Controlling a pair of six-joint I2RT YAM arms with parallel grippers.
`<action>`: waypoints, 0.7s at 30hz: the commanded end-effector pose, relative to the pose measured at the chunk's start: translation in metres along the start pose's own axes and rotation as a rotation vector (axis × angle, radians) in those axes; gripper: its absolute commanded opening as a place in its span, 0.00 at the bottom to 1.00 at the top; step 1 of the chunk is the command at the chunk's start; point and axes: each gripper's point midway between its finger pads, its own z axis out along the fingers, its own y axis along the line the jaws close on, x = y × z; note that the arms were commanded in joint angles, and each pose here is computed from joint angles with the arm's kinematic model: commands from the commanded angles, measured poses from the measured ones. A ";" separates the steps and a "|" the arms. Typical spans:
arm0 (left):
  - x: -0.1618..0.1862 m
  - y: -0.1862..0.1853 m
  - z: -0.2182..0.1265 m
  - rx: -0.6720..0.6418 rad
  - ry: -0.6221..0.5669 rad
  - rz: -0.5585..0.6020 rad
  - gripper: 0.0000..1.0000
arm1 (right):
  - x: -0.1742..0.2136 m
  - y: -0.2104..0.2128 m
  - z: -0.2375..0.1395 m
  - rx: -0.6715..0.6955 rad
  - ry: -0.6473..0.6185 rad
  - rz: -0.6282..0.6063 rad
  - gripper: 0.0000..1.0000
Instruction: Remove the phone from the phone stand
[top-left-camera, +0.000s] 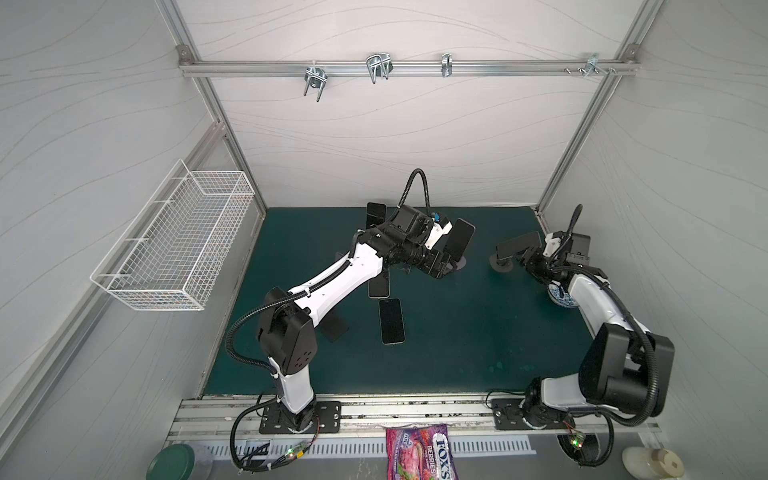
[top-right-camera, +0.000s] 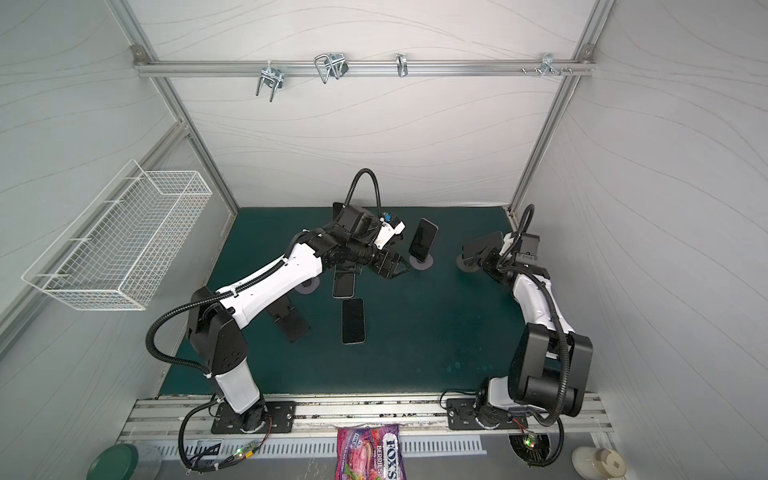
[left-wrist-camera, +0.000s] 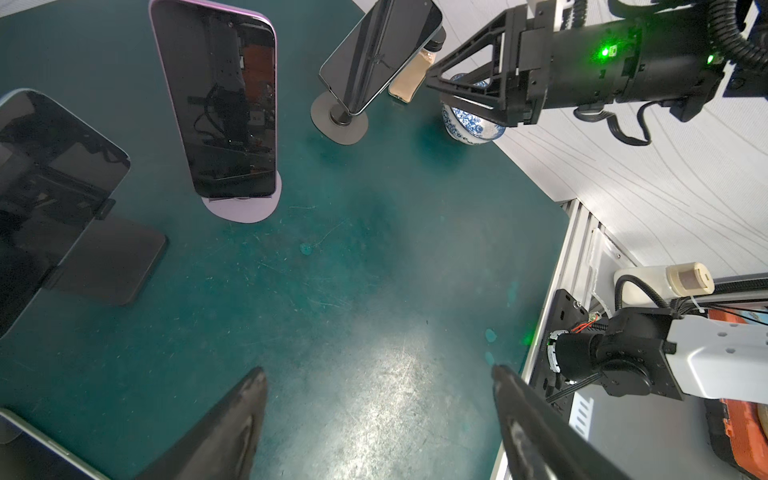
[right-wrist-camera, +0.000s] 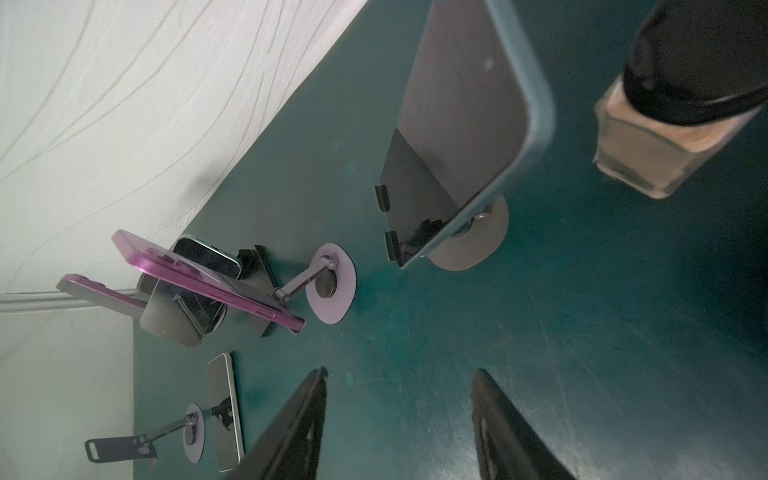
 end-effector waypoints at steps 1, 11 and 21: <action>-0.009 -0.004 0.003 0.021 -0.029 0.024 0.86 | -0.009 -0.009 0.009 0.054 -0.032 0.011 0.57; -0.003 -0.001 0.009 0.023 -0.012 0.021 0.86 | 0.012 -0.005 0.034 0.055 0.015 -0.005 0.53; 0.002 0.001 0.014 0.028 0.002 0.015 0.85 | 0.035 -0.001 0.059 0.145 0.045 -0.073 0.48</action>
